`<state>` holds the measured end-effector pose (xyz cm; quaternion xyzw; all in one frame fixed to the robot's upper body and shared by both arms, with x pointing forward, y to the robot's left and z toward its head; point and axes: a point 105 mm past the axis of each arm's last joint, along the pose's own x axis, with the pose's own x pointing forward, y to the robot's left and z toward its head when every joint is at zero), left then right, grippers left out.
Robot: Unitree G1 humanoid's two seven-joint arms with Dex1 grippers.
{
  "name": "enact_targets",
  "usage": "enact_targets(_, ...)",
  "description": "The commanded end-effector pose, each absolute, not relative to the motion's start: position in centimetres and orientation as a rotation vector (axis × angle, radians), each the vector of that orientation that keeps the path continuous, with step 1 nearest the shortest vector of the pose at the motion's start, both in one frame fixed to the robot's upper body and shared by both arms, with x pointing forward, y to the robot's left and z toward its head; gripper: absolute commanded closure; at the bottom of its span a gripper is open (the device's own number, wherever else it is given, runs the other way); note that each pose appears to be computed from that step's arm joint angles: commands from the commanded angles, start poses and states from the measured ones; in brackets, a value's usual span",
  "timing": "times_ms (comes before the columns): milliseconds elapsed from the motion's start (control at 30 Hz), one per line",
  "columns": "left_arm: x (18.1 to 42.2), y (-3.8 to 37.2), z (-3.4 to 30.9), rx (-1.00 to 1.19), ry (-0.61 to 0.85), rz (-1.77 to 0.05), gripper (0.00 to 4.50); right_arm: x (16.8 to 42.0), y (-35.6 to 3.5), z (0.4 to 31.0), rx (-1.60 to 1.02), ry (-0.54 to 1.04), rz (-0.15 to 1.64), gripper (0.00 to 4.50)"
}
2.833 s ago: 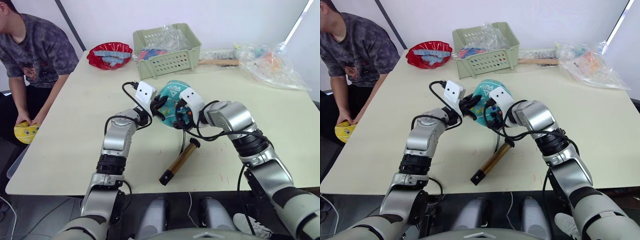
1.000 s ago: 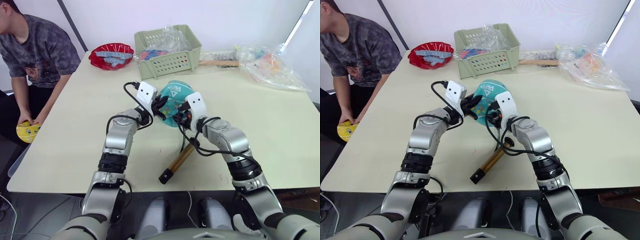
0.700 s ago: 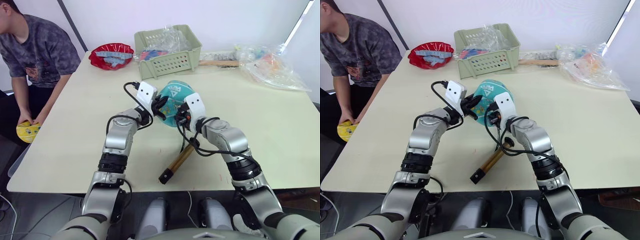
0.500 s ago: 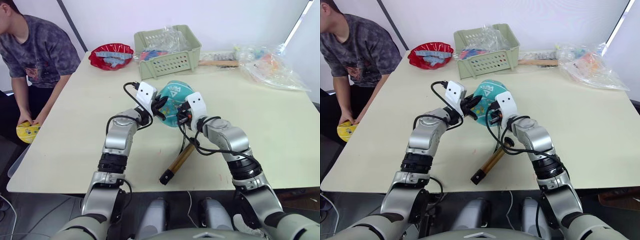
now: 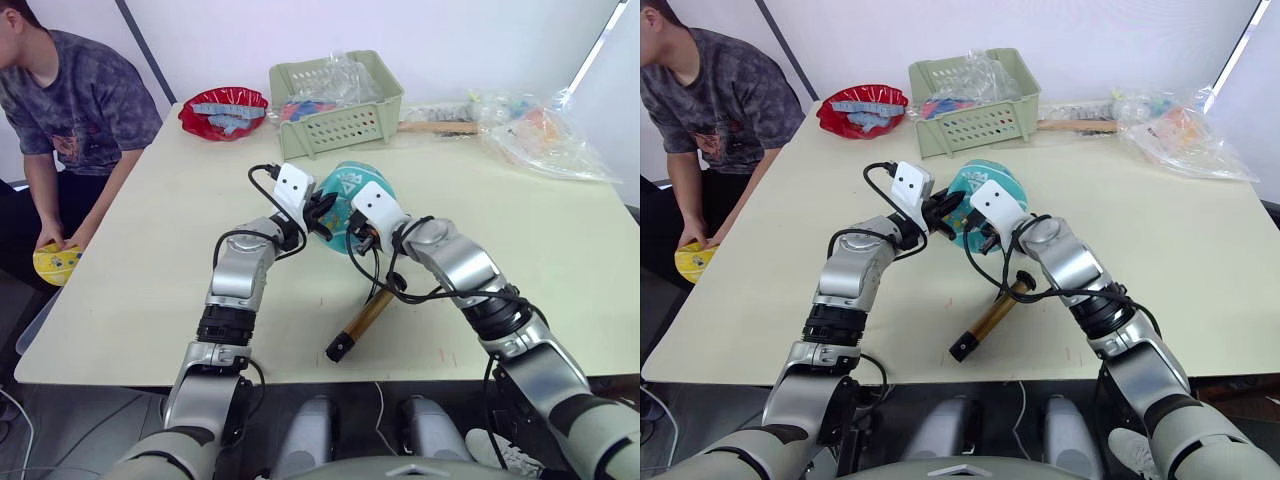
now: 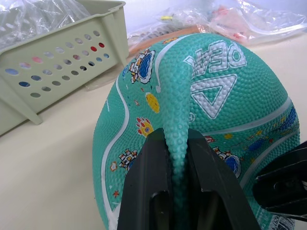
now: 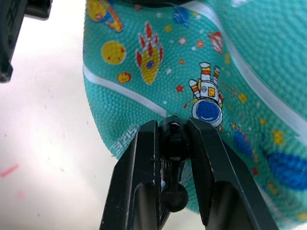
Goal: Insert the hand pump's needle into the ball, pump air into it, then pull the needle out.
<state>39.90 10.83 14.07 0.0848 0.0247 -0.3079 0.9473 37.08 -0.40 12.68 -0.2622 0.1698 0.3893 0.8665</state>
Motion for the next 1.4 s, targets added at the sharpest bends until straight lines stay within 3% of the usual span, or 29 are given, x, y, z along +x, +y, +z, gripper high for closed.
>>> enact_targets(33,39.1,10.1,9.5,0.171,0.213,-0.667,4.5,37.1,0.3,12.1,-0.616,0.395,0.861,4.17)
enact_targets(233,39.3,10.7,9.4,0.166,0.224,-0.647,4.5,37.3,0.9,11.2,-0.729,0.449,0.902,4.17)
enact_targets(1400,38.7,12.7,8.5,0.163,0.263,-0.611,4.5,37.3,3.4,2.3,-0.755,0.679,0.921,4.17)
